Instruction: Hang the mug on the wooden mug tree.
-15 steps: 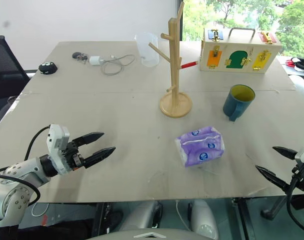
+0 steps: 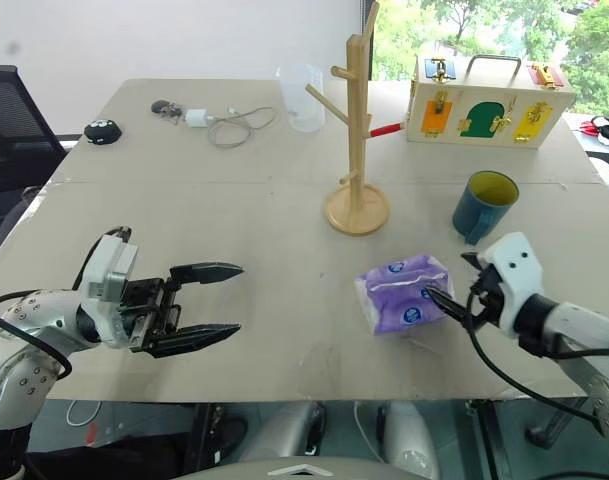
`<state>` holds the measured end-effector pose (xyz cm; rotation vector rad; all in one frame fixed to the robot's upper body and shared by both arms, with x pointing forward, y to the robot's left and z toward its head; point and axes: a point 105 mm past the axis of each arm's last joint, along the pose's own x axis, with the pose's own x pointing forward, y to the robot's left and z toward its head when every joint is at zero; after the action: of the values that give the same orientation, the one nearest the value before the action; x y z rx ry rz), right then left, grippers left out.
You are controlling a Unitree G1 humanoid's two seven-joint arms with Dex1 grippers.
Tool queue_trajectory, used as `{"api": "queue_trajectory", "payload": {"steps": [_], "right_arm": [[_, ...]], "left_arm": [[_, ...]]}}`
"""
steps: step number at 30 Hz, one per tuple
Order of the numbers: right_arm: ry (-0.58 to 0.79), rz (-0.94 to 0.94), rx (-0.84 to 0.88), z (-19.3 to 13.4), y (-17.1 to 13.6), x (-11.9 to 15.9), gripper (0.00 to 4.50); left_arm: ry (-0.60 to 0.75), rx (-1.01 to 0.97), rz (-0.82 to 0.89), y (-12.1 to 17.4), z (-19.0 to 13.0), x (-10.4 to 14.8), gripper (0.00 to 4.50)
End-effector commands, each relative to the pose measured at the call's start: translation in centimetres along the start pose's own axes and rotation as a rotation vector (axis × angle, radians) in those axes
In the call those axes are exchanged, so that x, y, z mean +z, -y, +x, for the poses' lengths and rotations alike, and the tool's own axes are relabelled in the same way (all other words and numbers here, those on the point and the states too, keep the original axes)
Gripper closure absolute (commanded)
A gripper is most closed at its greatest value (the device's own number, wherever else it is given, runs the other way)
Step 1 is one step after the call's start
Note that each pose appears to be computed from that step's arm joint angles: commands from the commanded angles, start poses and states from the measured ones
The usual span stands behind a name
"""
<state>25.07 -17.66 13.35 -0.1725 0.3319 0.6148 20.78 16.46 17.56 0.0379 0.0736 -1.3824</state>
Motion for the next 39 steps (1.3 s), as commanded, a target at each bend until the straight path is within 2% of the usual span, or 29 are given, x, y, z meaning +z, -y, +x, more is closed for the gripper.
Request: {"api": "queue_trajectory", "payload": {"steps": [1,2,5,8,9,10,13,17,19,25,30,33,36,39], "right_arm": [[-0.070,0.032,-0.034,1.0,0.2,-1.4,0.01],[-0.099,0.035,-0.050,1.2,0.4,-2.1,0.01],[-0.115,0.042,-0.059,1.7,0.7,-3.1,0.84],[-0.112,0.047,-0.059,1.7,0.9,-3.4,2.12],[-0.109,0.041,-0.057,1.7,1.0,-3.5,2.85],[-0.107,0.037,-0.055,1.6,1.0,-3.5,3.30],[-0.095,0.031,-0.048,1.5,1.1,-3.5,4.44],[-0.102,0.016,-0.098,-0.2,2.8,-4.3,4.44],[-0.064,0.052,-0.123,-1.4,3.9,-4.6,4.44],[-0.011,0.113,-0.423,-10.1,11.6,-6.4,4.44],[-0.004,0.141,-0.564,-14.0,15.6,-6.5,4.44],[-0.015,0.149,-0.627,-13.8,17.4,-6.4,4.44],[-0.032,0.175,-0.640,-11.8,18.2,-6.5,4.44],[-0.067,0.148,-0.545,-10.3,17.4,-6.5,4.44]], "left_arm": [[0.006,-0.065,0.026,0.9,0.7,1.1,0.00],[0.005,-0.073,0.026,0.9,0.7,1.3,0.00],[-0.003,-0.089,0.023,1.0,0.6,1.5,0.00],[-0.007,-0.089,0.021,1.0,0.6,1.4,0.00],[-0.007,-0.088,0.021,1.0,0.6,1.3,0.00],[-0.007,-0.087,0.020,1.1,0.7,1.2,0.00],[0.004,-0.083,0.020,1.1,1.0,1.0,0.00],[0.023,-0.083,0.024,1.1,1.5,0.9,0.00],[0.032,-0.082,0.029,0.9,1.7,0.9,0.00],[0.071,-0.097,0.040,0.6,2.8,1.3,0.00],[0.085,-0.113,0.043,0.4,3.1,1.5,0.00],[0.094,-0.125,0.047,0.2,3.2,1.8,0.00],[0.107,-0.145,0.050,0.3,3.5,2.1,0.00],[0.110,-0.154,0.054,0.5,4.0,2.3,0.00]]}}
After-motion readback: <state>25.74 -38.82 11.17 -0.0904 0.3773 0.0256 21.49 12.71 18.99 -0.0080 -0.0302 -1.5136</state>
